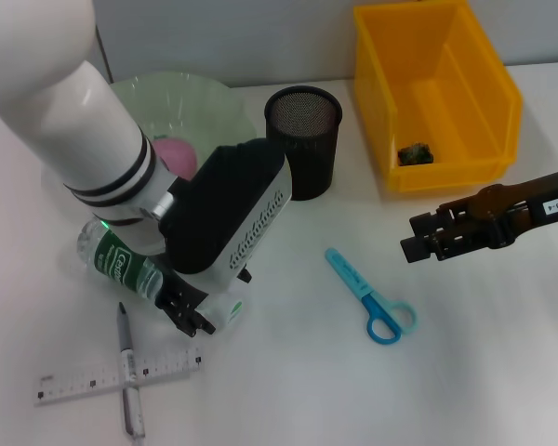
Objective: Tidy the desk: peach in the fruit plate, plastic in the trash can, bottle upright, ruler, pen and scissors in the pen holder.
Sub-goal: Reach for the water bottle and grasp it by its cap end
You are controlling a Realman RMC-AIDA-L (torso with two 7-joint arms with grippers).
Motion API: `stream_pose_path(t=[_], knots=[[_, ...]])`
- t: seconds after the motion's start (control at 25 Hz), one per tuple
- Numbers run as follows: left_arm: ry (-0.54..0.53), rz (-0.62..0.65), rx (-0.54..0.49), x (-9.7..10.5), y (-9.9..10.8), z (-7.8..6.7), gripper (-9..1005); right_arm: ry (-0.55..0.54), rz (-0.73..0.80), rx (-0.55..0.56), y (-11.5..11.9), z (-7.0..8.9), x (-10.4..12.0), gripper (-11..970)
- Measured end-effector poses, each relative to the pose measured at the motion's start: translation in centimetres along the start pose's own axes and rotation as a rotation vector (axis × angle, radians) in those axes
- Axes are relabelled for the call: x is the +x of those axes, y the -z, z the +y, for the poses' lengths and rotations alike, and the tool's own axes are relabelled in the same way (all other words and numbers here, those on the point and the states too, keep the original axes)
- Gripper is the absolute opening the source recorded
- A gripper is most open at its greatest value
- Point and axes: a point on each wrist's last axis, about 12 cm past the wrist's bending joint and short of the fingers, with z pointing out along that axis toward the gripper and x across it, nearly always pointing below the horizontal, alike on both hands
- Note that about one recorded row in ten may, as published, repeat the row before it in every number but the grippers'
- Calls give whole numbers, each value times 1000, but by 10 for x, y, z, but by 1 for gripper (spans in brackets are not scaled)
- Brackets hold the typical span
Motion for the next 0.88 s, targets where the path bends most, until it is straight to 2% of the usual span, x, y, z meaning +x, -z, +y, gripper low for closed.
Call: stream_pose_path(t=[0.88], knots=[[-23,30,-2,-1,-12,0,684,-2,1,-7,-2,1,0,733]])
